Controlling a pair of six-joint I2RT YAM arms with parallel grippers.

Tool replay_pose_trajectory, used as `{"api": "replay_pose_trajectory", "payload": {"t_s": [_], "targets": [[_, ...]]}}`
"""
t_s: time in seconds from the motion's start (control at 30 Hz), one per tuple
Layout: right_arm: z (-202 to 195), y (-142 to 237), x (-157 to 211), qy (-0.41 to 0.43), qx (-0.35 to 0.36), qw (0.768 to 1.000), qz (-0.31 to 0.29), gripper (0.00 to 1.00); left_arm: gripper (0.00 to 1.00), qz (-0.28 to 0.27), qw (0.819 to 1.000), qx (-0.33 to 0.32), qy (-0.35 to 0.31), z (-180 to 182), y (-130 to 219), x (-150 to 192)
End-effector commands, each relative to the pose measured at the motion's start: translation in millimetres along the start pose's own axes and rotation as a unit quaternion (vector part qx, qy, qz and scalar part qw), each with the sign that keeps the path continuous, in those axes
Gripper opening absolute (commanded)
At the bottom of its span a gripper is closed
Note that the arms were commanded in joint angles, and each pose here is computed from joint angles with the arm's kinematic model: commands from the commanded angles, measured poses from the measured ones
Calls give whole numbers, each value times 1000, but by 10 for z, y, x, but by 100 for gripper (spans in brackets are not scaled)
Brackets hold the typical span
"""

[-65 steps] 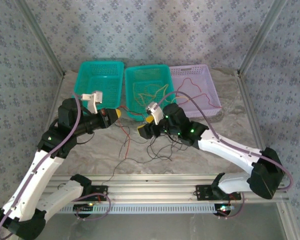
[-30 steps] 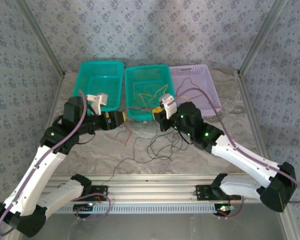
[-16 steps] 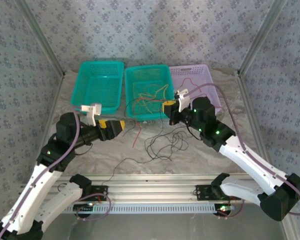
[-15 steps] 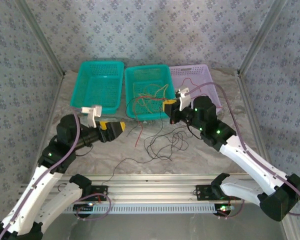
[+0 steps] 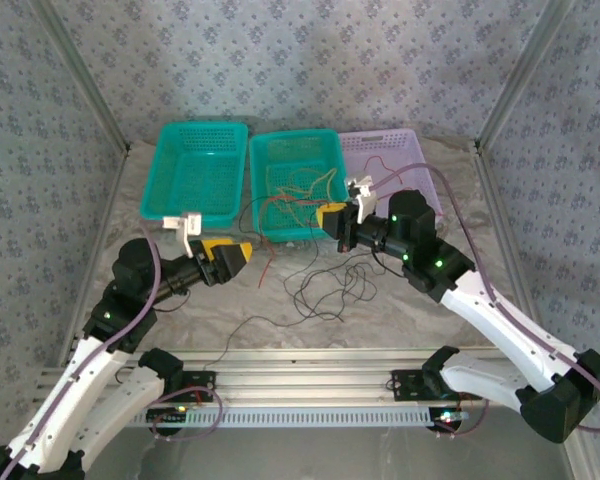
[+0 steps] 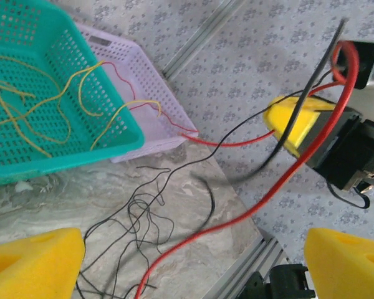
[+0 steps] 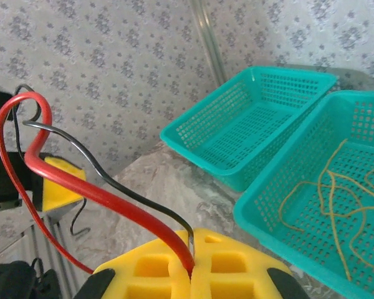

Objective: Untangle the cables

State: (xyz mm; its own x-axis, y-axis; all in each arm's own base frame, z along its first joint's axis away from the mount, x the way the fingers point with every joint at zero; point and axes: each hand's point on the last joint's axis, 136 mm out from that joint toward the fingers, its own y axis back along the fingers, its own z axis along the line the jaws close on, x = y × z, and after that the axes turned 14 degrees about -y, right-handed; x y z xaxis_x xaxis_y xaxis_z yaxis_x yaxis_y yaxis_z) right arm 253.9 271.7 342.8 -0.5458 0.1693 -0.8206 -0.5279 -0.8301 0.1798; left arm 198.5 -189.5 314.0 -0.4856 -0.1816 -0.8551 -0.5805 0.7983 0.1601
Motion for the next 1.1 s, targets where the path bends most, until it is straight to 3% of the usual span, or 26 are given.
{"api": "replay_pose_trajectory", "payload": {"t_s": [0.0,0.13,0.2,0.37,0.5,0.67,0.8,1.07], "targets": [[191,-14,8,5,-34,999,14,0,88,-31,998,29,-41,-187,27,-240],[281,-52,75,10,-52,998,30,0,85,-29,998,24,-48,-156,-6,-239],[316,-73,114,13,-57,998,38,0,75,-25,998,22,-49,-130,-36,-225],[317,-74,124,17,-53,998,41,0,39,-28,998,16,-52,-110,-45,-245],[271,-68,163,22,-41,998,49,0,0,-28,997,-5,-68,-102,24,-305],[-119,49,177,21,51,998,36,0,0,-26,993,-65,-95,-22,211,-406],[-672,274,137,-53,132,990,7,0,0,-27,982,-146,-117,138,432,-549],[-1437,742,172,-165,241,955,-49,0,0,-74,954,-244,-156,142,717,-1282]]}}
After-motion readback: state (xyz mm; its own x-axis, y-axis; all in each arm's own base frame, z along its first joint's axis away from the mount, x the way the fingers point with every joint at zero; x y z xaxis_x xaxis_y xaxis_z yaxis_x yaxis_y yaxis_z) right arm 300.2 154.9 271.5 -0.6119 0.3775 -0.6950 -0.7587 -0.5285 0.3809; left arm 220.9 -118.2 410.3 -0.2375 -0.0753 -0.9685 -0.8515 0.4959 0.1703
